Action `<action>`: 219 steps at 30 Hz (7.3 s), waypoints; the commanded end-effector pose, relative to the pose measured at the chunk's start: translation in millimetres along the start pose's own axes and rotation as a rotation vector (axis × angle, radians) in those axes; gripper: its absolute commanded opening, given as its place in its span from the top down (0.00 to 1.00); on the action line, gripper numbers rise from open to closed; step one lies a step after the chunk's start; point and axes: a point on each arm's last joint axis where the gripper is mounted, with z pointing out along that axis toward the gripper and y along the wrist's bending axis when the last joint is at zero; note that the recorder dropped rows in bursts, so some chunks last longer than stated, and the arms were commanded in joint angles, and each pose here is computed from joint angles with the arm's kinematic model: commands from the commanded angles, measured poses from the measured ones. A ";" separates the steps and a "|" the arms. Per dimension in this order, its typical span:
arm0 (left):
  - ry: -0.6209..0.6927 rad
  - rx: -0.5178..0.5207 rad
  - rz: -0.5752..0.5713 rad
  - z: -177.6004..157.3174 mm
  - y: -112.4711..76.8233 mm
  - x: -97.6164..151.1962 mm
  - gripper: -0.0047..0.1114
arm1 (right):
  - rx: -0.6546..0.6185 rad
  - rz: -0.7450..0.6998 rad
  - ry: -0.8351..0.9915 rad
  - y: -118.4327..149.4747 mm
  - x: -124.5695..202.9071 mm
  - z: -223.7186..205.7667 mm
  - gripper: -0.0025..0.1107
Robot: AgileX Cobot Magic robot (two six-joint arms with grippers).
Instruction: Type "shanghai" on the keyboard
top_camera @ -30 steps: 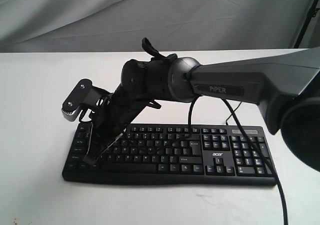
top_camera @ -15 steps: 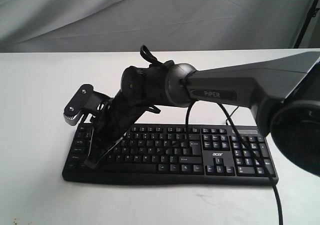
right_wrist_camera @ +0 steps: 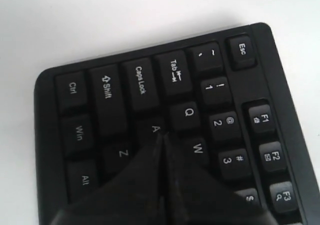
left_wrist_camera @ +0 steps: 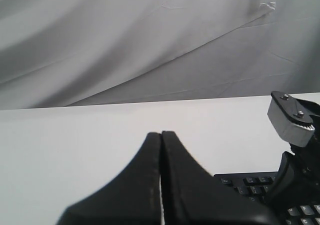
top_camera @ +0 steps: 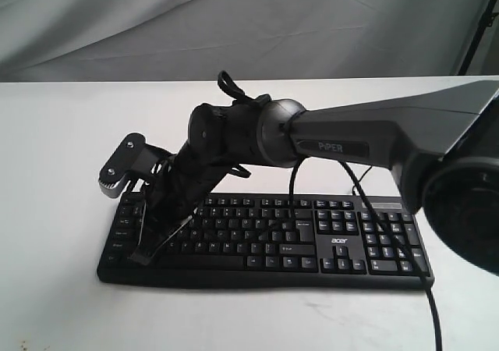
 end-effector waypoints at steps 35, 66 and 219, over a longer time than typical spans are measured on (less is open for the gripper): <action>-0.007 0.007 -0.002 -0.1 -0.4 -0.1 0.96 | 0.115 0.178 0.018 -1.5 56.7 -43.8 0.98; -0.007 0.007 -0.002 -0.1 -0.4 -0.1 0.96 | 0.131 0.155 -0.009 -0.2 49.2 -51.6 0.98; -0.007 0.007 -0.002 -0.1 -0.4 -0.1 0.96 | 0.111 0.146 0.058 0.5 38.8 -31.2 0.98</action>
